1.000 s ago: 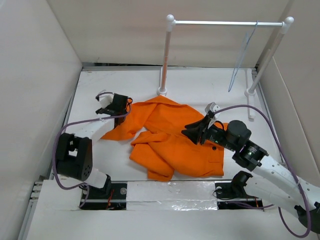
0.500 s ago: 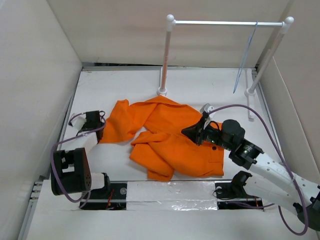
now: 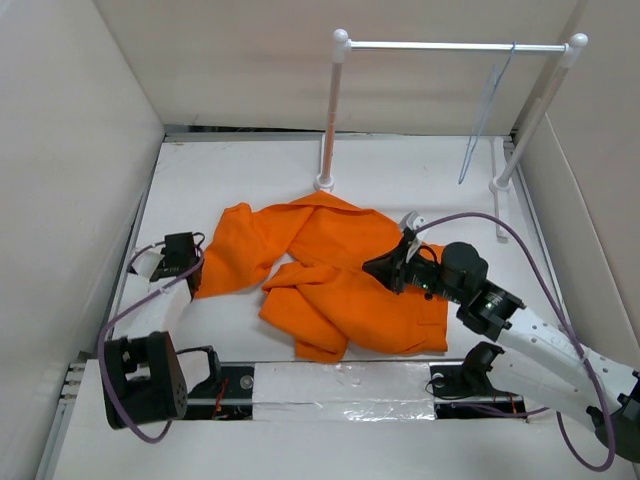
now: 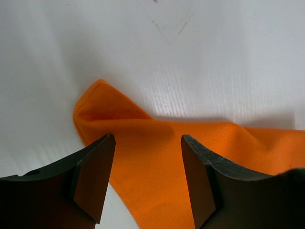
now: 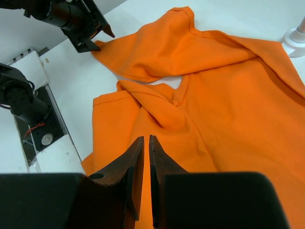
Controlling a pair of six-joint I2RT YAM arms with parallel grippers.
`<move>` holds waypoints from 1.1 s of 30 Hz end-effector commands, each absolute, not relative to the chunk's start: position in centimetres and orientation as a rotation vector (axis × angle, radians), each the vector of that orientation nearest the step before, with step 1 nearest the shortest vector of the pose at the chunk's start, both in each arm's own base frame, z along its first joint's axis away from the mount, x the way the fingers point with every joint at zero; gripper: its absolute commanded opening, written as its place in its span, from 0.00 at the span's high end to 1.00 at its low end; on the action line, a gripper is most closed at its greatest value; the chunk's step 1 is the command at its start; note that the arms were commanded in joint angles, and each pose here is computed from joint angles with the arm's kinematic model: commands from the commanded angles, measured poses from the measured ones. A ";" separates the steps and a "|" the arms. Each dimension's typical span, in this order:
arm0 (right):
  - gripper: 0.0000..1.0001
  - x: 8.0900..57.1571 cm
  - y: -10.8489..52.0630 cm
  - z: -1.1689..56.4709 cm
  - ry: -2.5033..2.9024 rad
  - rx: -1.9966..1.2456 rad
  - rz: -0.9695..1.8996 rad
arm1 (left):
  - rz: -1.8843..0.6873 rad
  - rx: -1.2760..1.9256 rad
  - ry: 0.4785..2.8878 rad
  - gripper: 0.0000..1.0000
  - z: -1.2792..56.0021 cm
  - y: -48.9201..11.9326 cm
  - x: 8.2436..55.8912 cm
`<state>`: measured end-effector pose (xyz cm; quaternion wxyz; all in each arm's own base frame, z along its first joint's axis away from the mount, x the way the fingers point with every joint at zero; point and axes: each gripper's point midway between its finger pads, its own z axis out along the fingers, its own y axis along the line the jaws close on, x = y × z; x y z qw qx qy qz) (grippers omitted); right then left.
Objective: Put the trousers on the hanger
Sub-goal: Flatten out the trousers at the center of the board.
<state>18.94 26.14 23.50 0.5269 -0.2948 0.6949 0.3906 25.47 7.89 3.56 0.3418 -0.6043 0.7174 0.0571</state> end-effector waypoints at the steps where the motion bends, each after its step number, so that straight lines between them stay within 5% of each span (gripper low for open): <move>1: 0.85 18.8 26.4 25.0 1.568 -0.714 0.944 | 0.249 -1.615 1.780 0.45 4.9 8.9 22.3; 15: 0.84 19.1 26.5 24.7 1.567 -0.710 0.939 | -0.009 -1.635 1.979 0.49 2.4 3.7 20.6; 25: 0.84 18.9 26.4 24.7 1.572 -0.711 0.940 | 0.063 -1.679 1.932 0.51 1.6 5.0 22.3; 28: 0.84 18.9 26.2 24.7 1.577 -0.708 0.933 | 0.042 -1.681 1.950 0.56 0.8 4.8 23.8; 33: 0.84 18.9 25.8 24.6 1.590 -0.693 0.920 | -0.010 -1.651 1.992 0.87 -0.5 5.0 26.3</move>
